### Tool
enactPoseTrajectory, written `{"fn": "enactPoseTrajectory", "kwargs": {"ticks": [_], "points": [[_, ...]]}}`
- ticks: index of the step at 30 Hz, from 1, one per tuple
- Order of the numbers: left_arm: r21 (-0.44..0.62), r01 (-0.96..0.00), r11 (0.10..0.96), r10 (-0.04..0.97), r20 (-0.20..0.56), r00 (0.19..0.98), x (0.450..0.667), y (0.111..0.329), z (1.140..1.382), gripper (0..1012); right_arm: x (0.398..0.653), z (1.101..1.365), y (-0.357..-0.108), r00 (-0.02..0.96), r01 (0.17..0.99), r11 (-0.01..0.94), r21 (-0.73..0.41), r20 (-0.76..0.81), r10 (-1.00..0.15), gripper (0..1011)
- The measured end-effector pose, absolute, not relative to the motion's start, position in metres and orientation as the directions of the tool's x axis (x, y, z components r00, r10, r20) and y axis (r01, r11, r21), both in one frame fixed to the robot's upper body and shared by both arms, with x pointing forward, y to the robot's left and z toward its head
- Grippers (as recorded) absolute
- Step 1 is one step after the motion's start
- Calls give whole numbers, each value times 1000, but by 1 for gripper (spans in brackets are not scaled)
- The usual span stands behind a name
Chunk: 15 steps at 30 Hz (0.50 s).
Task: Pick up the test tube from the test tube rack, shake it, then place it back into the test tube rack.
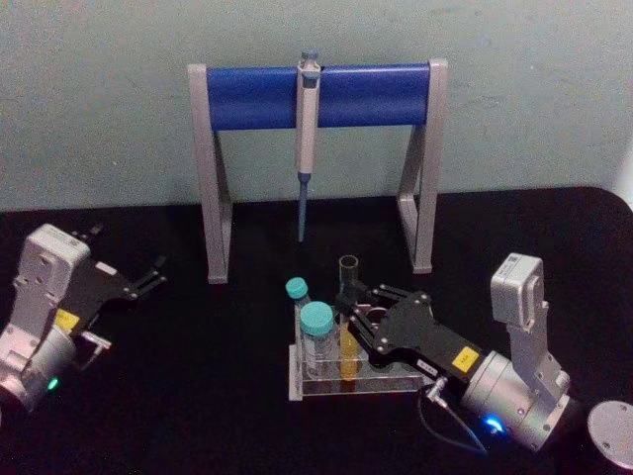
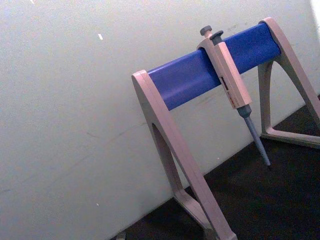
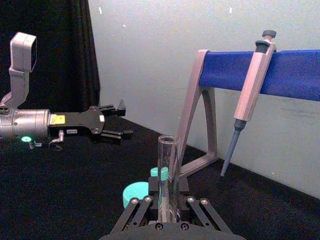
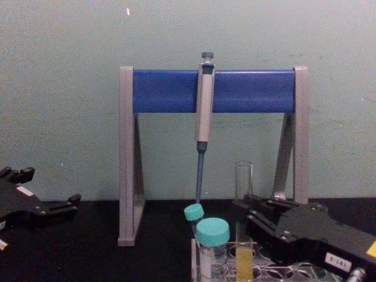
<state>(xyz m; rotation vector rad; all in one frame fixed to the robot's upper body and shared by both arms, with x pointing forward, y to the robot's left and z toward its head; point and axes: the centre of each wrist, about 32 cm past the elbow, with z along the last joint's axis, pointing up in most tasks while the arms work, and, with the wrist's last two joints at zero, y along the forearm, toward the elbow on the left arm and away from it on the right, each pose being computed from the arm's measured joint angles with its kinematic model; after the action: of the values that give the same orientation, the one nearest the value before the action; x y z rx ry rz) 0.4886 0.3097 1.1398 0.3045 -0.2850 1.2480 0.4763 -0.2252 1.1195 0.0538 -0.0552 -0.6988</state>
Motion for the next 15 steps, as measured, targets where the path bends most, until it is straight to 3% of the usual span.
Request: {"fn": "enactPoseTrajectory", "kwargs": {"ticks": [3,15], "points": [[71,-955,287,880,374,292,489,310,1140,1001,476,1118,-226,764,642,765,60,31,-644,264],[70,-955,287,880,374,292,489,310,1140,1001,476,1119,-226,764,642,765,61,31,-644,666]]}}
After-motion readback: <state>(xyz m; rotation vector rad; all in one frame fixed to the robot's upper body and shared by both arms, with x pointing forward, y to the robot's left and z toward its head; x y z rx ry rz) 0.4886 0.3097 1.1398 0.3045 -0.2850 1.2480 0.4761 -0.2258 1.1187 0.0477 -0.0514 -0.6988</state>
